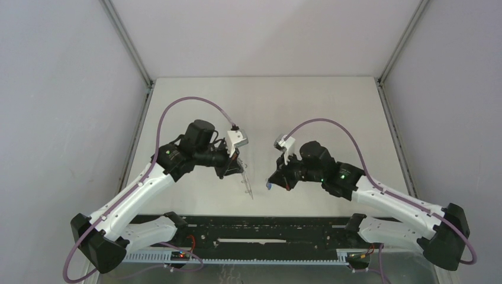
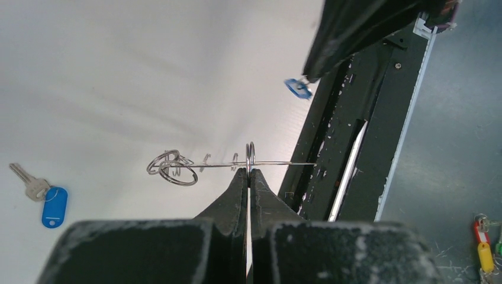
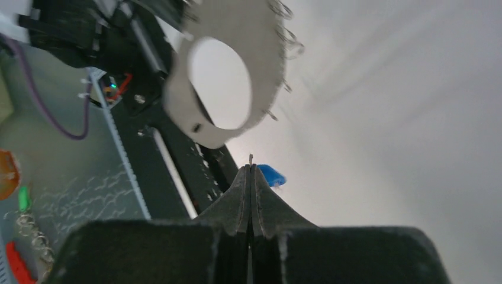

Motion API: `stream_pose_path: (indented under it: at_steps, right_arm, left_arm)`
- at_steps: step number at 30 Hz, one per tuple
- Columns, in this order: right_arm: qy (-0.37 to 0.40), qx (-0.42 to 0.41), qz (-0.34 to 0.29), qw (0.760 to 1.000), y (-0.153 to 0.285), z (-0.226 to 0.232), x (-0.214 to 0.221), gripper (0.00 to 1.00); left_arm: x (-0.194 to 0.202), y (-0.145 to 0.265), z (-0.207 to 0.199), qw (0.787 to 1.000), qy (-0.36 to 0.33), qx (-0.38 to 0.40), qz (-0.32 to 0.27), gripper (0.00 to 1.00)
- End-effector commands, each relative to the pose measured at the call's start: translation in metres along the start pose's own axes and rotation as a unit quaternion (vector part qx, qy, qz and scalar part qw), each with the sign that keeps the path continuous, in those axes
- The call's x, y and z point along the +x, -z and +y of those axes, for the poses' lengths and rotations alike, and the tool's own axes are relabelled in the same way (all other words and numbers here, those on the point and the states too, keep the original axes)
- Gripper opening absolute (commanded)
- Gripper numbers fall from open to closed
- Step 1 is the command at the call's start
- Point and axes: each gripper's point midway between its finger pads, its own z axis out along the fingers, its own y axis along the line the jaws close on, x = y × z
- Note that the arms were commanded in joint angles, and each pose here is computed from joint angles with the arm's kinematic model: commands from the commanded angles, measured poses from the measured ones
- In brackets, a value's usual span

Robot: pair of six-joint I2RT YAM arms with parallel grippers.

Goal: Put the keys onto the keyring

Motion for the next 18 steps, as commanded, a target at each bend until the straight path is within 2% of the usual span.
stream_pose_path:
  at_steps: [1, 10, 18]
  right_arm:
    - [0.053, -0.050, -0.030, 0.997, 0.026, 0.037, -0.045, 0.00]
    - [0.075, -0.057, -0.059, 0.994, 0.027, 0.066, -0.090, 0.00]
    - [0.090, -0.060, -0.042, 0.993, 0.016, 0.075, -0.091, 0.00]
  left_arm:
    - [-0.007, 0.001, -0.008, 1.000, 0.009, 0.012, -0.019, 0.00]
    - [-0.015, 0.003, -0.008, 0.999, 0.007, 0.002, -0.031, 0.00]
    - [-0.018, 0.003, -0.008, 0.999, 0.003, -0.001, -0.039, 0.00]
